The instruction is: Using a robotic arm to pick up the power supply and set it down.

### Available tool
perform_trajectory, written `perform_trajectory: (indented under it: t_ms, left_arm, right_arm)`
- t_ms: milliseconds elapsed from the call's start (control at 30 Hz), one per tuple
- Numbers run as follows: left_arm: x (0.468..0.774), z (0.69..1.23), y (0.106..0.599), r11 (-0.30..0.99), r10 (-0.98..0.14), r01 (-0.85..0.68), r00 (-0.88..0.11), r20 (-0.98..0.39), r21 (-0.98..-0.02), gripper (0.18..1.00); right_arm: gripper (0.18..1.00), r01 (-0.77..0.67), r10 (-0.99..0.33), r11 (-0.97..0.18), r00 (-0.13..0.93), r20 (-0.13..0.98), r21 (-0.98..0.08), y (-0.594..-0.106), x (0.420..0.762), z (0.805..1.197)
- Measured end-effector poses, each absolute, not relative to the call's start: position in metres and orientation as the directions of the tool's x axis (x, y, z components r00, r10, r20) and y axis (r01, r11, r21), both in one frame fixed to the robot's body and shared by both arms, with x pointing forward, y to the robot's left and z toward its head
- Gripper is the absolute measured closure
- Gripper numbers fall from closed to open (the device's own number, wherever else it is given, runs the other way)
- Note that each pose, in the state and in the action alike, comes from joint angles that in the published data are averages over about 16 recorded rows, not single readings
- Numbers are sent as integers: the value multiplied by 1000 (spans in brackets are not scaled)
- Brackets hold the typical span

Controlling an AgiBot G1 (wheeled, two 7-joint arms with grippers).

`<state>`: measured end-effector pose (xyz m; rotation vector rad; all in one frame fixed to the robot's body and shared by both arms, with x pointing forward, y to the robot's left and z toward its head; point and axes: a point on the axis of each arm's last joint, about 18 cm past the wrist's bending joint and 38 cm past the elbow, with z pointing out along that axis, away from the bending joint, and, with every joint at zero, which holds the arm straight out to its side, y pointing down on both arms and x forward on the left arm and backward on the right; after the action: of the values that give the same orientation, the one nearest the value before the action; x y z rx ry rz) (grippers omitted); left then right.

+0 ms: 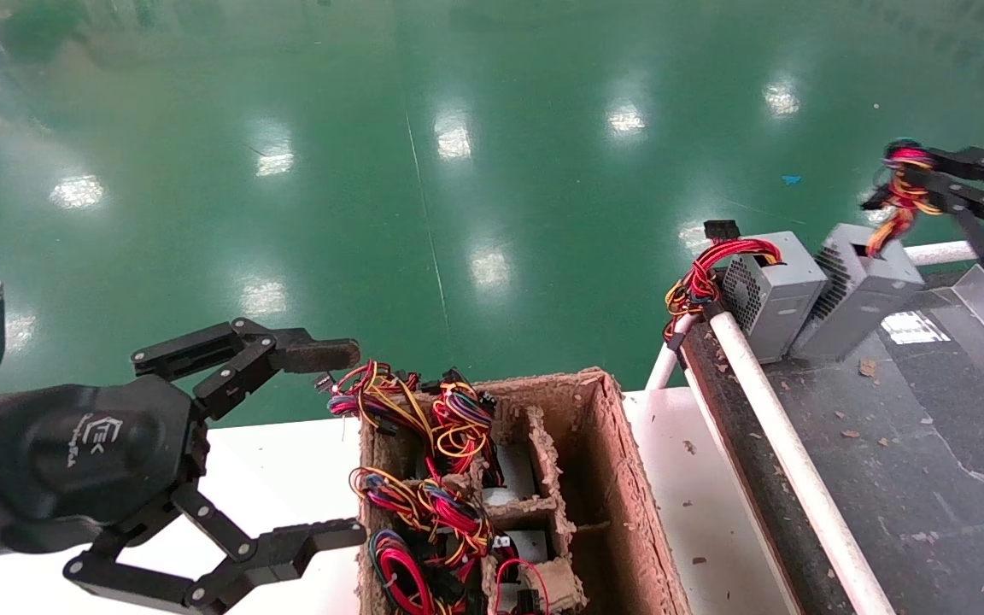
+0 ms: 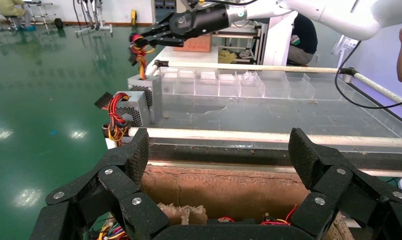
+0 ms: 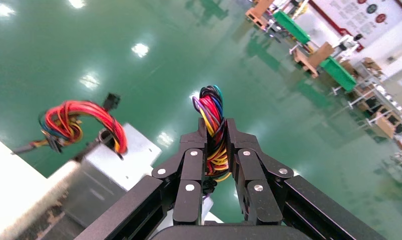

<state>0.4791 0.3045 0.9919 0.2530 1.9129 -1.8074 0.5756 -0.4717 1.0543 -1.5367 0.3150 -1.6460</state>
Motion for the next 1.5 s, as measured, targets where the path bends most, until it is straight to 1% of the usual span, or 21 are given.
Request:
perform_trajectory:
  t_ms: [333, 533, 733, 933, 1133, 1267, 1367, 1500]
  left_arm:
    - [479, 992, 305, 105, -196, 456, -861, -468, -884, 184]
    - [479, 992, 305, 105, -196, 456, -861, -468, -884, 184]
    - [479, 992, 305, 105, -196, 456, -861, -468, -884, 184]
    - [479, 992, 305, 105, -196, 456, -861, -468, -884, 184]
    - [479, 992, 305, 105, -196, 456, -861, -468, -884, 184]
    - [479, 992, 305, 105, -197, 456, -861, -468, -884, 184]
    - [479, 992, 305, 105, -197, 456, -861, -468, -884, 184]
    - [479, 992, 305, 105, -197, 456, -861, -468, -884, 184]
  right_arm:
    - [918, 395, -696, -614, 139, 705, -684, -454, 601, 1066]
    - [898, 393, -698, -605, 156, 699, -692, -450, 608, 1068]
    - [851, 396, -705, -581, 192, 683, -711, -448, 607, 1068]
    - [768, 400, -720, -538, 238, 652, -741, -447, 605, 1068]
    - [657, 422, -751, -458, 288, 595, -782, -446, 602, 1072]
    - [558, 442, -764, -398, 326, 557, -804, -442, 598, 1075]
    - [499, 459, -766, -354, 358, 534, -815, -438, 594, 1076]
    - [410, 475, -755, -316, 399, 521, -821, -430, 589, 1075]
